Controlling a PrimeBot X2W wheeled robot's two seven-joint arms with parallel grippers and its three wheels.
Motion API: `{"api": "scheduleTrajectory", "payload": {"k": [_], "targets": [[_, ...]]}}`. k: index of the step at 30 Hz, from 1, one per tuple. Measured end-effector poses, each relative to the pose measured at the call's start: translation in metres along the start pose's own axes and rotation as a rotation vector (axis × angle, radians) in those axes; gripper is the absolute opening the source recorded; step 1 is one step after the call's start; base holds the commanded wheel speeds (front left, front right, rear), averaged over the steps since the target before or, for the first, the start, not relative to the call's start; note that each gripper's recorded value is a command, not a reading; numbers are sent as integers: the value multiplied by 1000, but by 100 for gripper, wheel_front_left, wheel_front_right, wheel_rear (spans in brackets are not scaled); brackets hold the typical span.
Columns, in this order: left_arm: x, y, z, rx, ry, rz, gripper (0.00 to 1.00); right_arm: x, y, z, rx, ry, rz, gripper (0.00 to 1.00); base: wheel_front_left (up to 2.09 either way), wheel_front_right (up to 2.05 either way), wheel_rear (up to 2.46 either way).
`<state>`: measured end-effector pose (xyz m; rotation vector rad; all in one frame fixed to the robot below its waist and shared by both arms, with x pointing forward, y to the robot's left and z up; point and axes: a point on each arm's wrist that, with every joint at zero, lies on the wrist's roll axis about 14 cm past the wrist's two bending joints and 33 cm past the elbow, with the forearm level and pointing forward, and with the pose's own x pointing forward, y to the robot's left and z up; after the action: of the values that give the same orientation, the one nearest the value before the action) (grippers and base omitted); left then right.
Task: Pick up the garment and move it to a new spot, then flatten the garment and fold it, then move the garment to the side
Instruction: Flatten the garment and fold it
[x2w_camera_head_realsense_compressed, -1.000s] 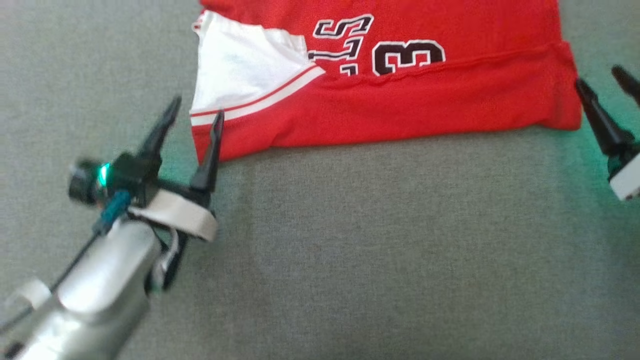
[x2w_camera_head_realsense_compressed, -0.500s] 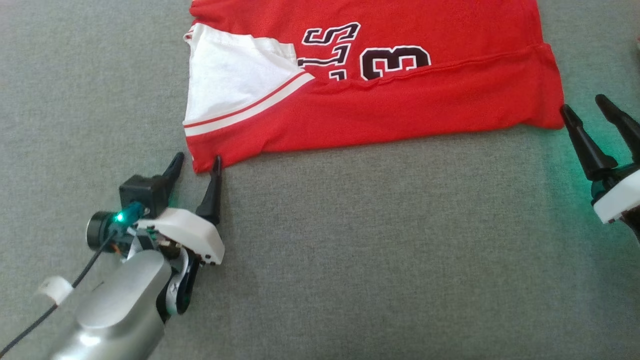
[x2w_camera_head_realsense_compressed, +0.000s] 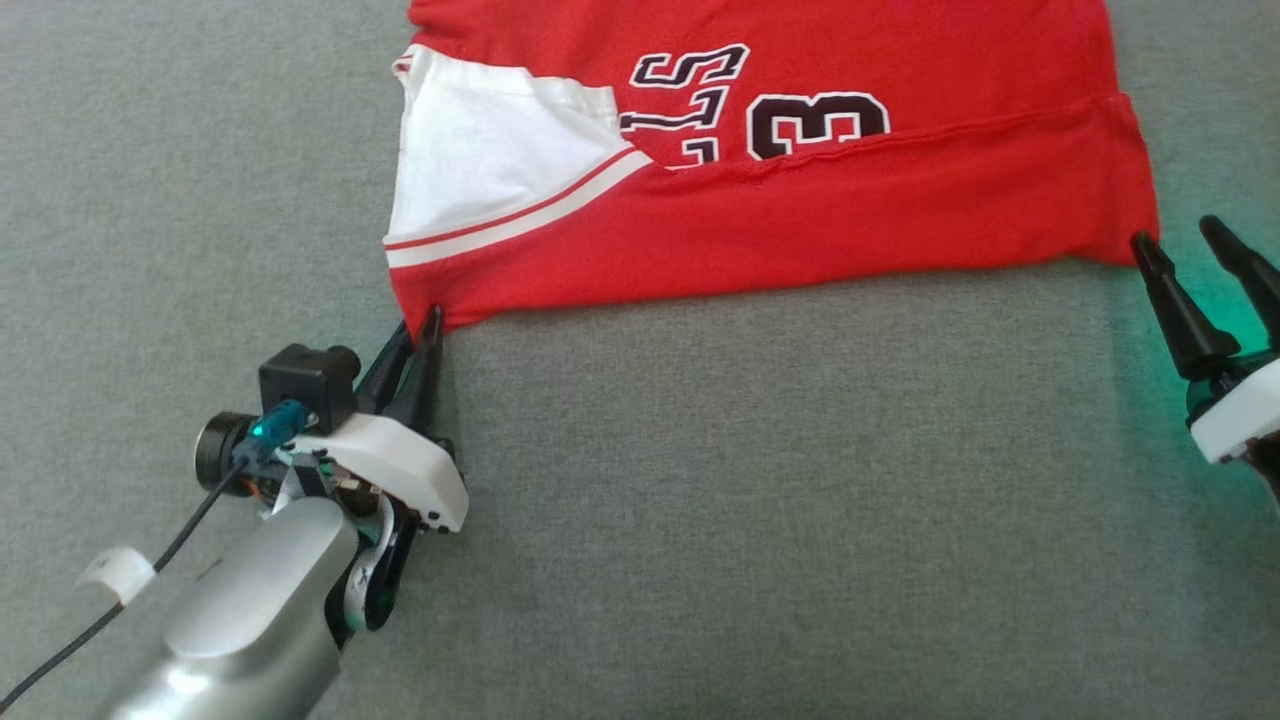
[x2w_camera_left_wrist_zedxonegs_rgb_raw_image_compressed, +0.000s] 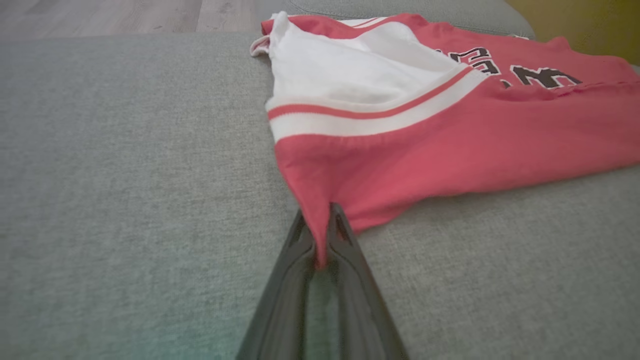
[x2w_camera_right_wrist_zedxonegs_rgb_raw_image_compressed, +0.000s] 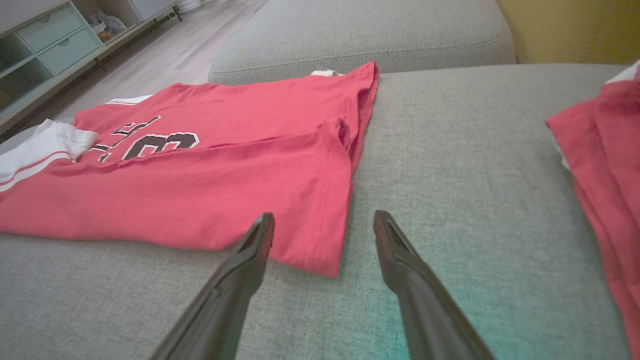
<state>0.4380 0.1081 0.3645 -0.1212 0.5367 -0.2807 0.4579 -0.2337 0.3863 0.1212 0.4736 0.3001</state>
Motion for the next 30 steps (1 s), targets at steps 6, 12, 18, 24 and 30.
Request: {"api": "scheduleTrajectory", "payload": {"k": [6, 12, 18, 24, 30], "targets": [[-4, 3, 3, 14, -12, -5, 0, 4, -4, -23, 50, 73, -30, 100, 0, 0, 0], [-4, 3, 7, 31, -22, -17, 0, 15, 7, -24, 66, 104, -5, 0, 0, 0, 0], [-11, 1, 12, 46, -37, -23, 0, 12, 13, -22, 43, 110, 10, 0, 0, 0, 0], [-31, -5, 12, 76, -70, -47, 0, -4, 7, -11, -3, 78, -1, 0, 0, 0, 0], [-67, -13, -13, 88, -41, -71, 0, -37, 2, -25, -33, 109, -11, 0, 0, 0, 0]]}}
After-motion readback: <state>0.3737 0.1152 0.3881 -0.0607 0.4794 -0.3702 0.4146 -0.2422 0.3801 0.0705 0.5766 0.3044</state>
